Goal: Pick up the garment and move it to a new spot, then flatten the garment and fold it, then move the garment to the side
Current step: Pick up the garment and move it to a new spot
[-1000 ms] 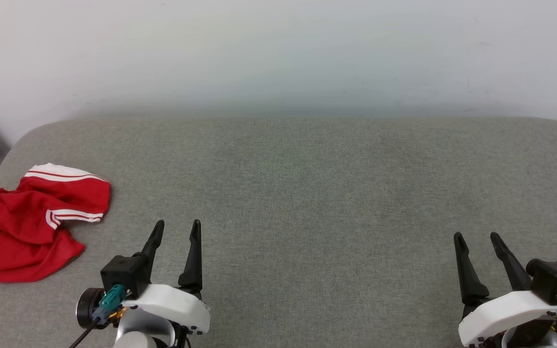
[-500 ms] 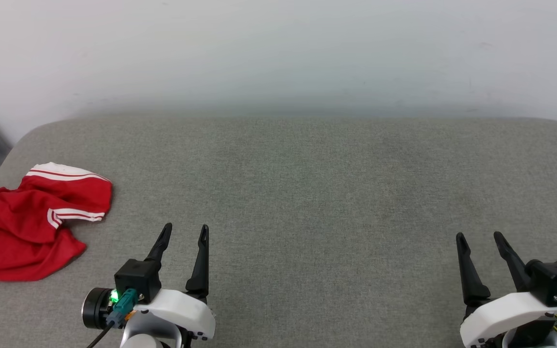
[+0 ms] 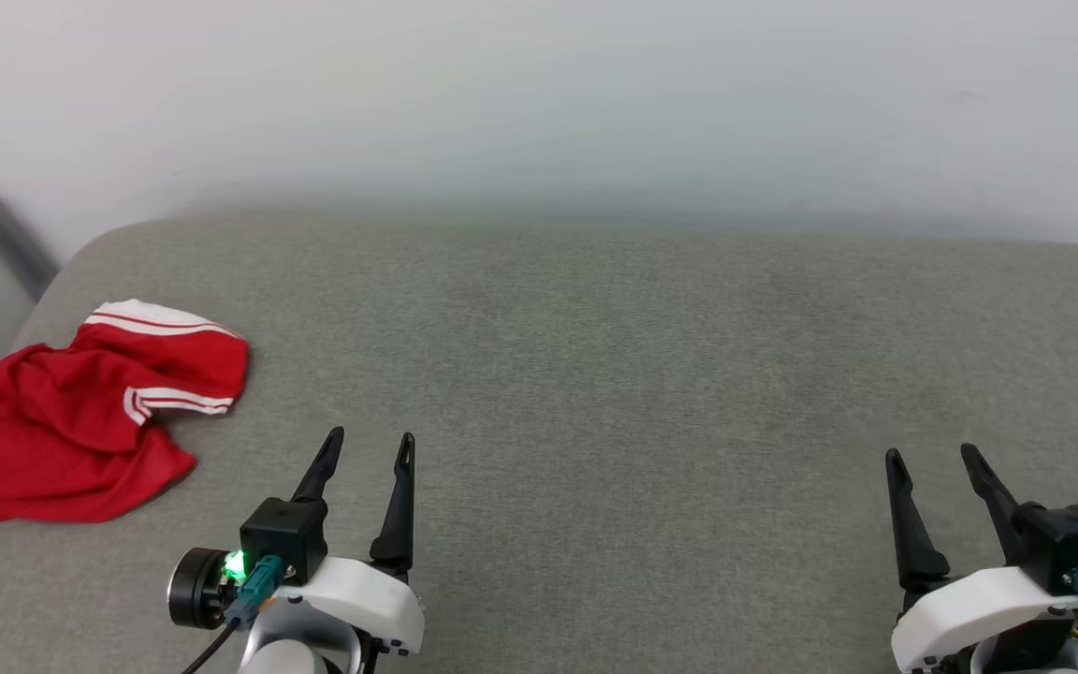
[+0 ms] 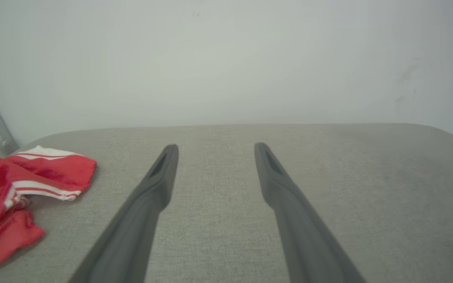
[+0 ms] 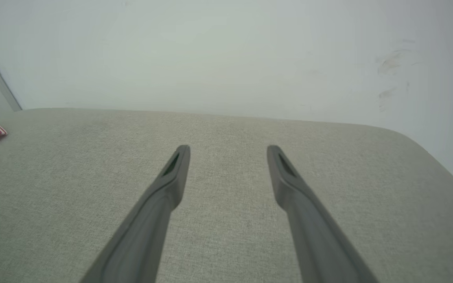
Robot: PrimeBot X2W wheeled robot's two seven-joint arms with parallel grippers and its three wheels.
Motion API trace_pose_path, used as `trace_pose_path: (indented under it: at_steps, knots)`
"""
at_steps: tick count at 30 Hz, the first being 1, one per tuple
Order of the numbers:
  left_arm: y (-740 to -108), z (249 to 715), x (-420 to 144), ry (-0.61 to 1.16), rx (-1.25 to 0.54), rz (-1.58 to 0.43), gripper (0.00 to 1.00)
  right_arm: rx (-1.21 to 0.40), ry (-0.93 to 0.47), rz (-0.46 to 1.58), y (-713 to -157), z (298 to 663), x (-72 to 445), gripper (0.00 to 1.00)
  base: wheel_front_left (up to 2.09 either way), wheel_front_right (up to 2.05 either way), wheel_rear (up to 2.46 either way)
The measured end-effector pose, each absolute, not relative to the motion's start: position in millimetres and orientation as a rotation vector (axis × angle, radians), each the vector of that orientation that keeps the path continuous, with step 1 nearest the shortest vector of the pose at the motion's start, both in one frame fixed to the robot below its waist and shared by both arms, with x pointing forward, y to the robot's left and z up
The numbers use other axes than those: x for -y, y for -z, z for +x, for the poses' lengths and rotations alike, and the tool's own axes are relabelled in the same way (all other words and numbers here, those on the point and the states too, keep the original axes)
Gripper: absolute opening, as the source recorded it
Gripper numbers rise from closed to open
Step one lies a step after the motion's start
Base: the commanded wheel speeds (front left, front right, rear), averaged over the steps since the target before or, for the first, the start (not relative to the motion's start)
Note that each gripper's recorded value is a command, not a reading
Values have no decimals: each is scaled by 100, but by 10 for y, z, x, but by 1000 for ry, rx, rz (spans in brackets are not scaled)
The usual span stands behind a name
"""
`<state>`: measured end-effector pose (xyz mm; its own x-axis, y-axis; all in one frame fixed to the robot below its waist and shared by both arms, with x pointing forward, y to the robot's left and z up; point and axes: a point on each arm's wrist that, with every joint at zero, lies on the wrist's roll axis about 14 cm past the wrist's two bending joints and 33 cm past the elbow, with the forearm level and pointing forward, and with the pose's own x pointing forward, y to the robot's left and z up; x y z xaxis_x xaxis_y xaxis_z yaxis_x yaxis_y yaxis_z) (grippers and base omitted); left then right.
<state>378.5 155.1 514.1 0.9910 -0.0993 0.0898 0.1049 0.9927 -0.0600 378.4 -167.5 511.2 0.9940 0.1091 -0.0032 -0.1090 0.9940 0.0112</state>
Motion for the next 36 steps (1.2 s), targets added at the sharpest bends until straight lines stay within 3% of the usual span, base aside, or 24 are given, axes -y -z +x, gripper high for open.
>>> trace_pose_path:
  at_steps: [25, 36]
  knots:
    - [-5137, 2974, -3005, -377, 110, -102, 100, 10, -562, 42, -5209, 4038, 68, 100, 0, 0, 0]
    - [-5147, 2822, -3212, -450, 113, -95, 100, 11, -619, 45, -5220, 4061, -146, 100, 0, 0, 0]
